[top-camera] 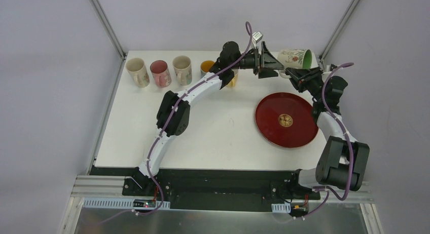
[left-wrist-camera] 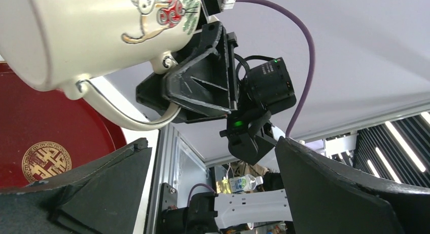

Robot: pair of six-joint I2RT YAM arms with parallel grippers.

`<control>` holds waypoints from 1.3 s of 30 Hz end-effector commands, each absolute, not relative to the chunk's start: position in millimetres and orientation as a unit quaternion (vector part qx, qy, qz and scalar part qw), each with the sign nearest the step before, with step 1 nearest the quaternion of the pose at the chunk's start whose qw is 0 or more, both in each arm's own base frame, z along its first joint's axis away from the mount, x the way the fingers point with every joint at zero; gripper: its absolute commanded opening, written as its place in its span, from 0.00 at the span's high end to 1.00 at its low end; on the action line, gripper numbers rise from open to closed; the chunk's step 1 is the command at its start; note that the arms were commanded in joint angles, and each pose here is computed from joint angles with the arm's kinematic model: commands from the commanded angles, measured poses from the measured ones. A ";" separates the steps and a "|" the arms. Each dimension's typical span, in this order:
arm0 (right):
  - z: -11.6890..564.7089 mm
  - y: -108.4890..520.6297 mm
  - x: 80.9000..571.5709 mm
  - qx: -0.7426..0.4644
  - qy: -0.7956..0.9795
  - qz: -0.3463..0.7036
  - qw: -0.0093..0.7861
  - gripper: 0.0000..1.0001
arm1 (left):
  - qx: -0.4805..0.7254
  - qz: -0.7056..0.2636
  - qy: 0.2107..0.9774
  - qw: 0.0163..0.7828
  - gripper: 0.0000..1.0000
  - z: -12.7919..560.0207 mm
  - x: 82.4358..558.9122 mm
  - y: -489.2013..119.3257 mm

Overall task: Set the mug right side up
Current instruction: Turn over the cup on the tray.

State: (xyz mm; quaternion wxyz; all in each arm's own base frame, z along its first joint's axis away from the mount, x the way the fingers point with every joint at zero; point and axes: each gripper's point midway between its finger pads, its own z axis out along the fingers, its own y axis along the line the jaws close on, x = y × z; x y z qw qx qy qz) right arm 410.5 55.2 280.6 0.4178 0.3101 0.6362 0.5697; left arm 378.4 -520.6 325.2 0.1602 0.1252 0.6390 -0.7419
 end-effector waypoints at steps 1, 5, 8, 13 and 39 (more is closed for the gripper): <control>372.6 53.6 396.8 0.190 0.598 0.558 0.543 1.00 | 0.183 -0.760 0.589 0.204 0.01 389.6 352.4 -502.1; 374.2 53.8 398.2 0.182 0.612 0.544 0.545 1.00 | 0.190 -0.757 0.591 0.207 0.01 392.1 350.5 -498.1; 374.7 53.1 398.9 0.175 0.623 0.531 0.546 1.00 | 0.193 -0.742 0.606 0.212 0.01 390.3 352.7 -492.7; 372.9 53.9 398.7 0.165 0.637 0.518 0.546 1.00 | 0.198 -0.700 0.642 0.242 0.01 378.6 368.8 -478.3; 376.0 58.3 380.5 0.135 0.654 0.492 0.558 1.00 | 0.211 -0.511 0.726 0.410 0.01 394.6 379.1 -279.5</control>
